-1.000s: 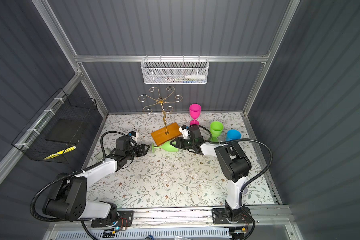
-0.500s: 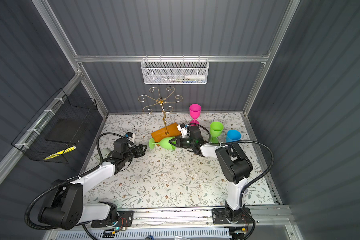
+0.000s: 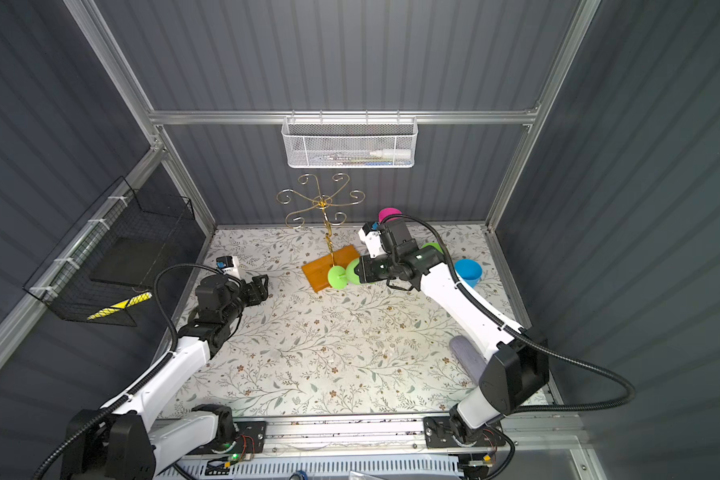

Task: Take the wine glass off the wine glass rack
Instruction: 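Set the green glass upright on the table with the right gripper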

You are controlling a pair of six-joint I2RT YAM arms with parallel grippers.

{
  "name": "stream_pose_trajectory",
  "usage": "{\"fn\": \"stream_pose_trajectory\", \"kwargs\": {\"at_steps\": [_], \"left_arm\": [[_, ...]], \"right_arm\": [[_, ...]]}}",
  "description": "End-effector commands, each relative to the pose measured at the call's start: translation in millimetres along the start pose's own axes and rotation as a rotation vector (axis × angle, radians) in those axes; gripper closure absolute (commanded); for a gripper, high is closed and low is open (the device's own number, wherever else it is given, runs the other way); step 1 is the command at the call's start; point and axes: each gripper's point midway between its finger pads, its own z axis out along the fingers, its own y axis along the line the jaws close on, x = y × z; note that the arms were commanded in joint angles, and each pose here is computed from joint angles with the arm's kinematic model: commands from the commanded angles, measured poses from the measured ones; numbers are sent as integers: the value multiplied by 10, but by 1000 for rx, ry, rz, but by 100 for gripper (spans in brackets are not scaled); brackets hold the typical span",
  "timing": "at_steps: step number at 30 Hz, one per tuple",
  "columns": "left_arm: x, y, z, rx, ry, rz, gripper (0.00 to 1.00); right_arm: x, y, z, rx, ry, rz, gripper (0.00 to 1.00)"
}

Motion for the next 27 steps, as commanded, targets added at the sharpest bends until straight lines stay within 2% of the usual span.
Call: {"fn": "stream_pose_trajectory", "kwargs": {"at_steps": [1, 8, 13, 16, 21, 23, 27], "left_arm": [[-158, 44, -42, -38, -34, 59, 22], [-277, 86, -97, -68, -68, 99, 20], [-344, 117, -140, -93, -80, 129, 18], [-370, 132, -157, -103, -90, 138, 17], [-393, 171, -172, -123, -100, 139, 16], [-402, 187, -174, -130, -106, 141, 15], [-434, 218, -186, -149, -121, 150, 12]], "right_arm": [[647, -356, -111, 244, 297, -83, 100], [962, -479, 120, 374, 481, -162, 100], [992, -457, 293, 392, 504, -190, 100], [937, -377, 322, 364, 478, -188, 93], [759, -315, 155, 370, 395, -196, 62], [682, -285, 45, 371, 354, -199, 53], [511, -249, -245, 385, 239, -213, 42]]}}
